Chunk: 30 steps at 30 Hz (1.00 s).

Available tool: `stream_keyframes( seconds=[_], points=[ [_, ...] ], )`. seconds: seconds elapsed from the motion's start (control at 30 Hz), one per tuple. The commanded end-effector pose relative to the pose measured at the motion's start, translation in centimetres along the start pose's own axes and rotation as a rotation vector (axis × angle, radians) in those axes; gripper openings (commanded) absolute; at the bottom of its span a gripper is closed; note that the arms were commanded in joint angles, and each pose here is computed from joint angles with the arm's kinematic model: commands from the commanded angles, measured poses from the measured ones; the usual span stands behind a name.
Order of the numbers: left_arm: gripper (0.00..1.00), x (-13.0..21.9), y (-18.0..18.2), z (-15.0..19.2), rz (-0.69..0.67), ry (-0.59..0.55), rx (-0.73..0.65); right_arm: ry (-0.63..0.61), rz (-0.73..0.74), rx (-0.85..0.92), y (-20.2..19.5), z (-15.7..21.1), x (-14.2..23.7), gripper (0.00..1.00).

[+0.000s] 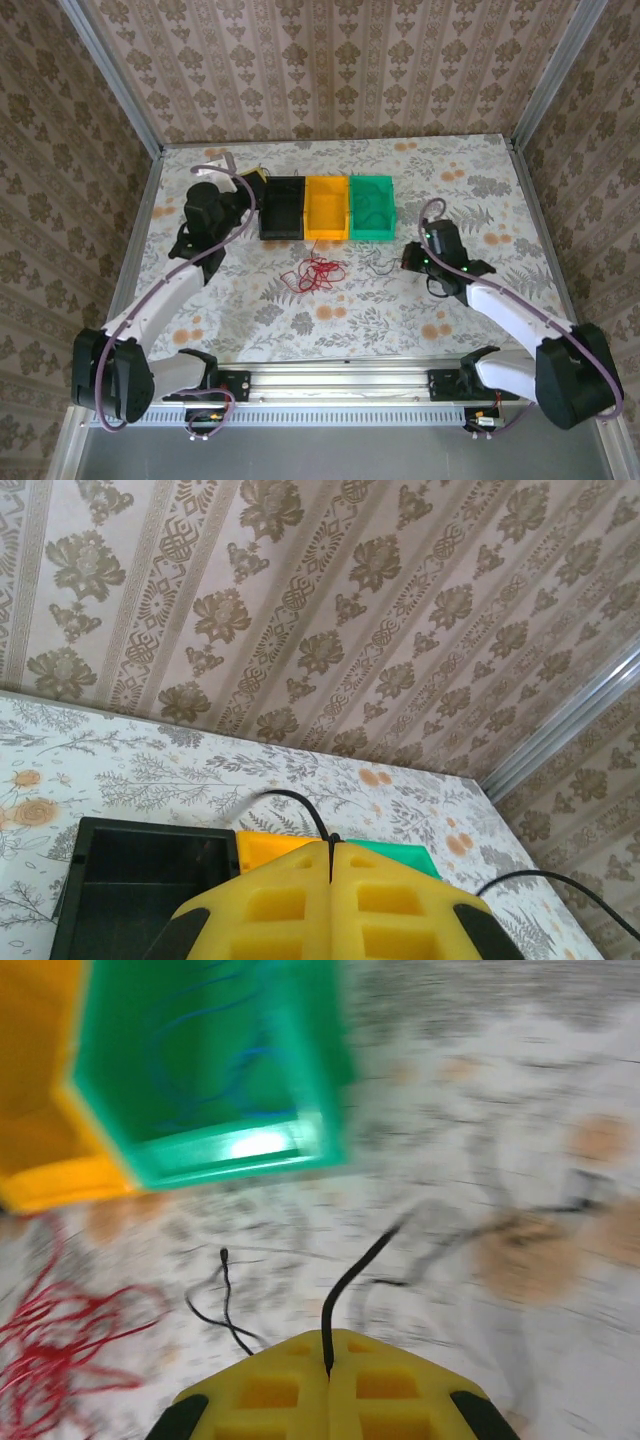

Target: Untangle the cables

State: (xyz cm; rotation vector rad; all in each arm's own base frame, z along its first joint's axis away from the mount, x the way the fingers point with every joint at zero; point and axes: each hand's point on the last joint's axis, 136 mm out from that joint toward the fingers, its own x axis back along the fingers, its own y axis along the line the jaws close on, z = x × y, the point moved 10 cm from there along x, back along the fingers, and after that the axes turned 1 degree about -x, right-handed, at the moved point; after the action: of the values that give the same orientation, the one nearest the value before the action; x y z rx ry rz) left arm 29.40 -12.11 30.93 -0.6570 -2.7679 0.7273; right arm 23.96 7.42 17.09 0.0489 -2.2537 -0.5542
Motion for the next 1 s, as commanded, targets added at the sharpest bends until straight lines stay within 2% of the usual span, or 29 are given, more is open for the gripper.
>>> stream_keyframes(
  seconds=[0.0,0.3,0.5,0.53,0.77,0.97],
  points=[
    [0.00,-1.2,-1.0,-1.3,0.059,-0.046,0.034,-0.038,0.180,-0.110,-2.9,0.3,1.2,0.00],
    [0.00,-6.4,-2.7,-1.0,0.195,0.054,0.025,-0.035,0.170,-0.115,-3.3,-0.4,1.2,0.00],
    [0.00,-10.1,-3.0,2.1,0.232,0.123,0.030,-0.029,0.160,-0.100,-3.1,-0.7,1.0,0.00],
    [0.00,-10.6,-4.0,3.3,0.251,0.146,0.023,-0.030,0.159,-0.099,-3.0,-0.8,1.0,0.00],
    [0.00,-13.5,-3.3,7.8,0.180,0.198,0.020,-0.024,0.132,-0.083,-2.7,-0.8,1.3,0.00],
    [0.00,-14.1,-3.2,9.8,0.069,0.212,-0.057,-0.023,0.126,-0.066,-2.8,-0.6,1.7,0.00]
  ],
)
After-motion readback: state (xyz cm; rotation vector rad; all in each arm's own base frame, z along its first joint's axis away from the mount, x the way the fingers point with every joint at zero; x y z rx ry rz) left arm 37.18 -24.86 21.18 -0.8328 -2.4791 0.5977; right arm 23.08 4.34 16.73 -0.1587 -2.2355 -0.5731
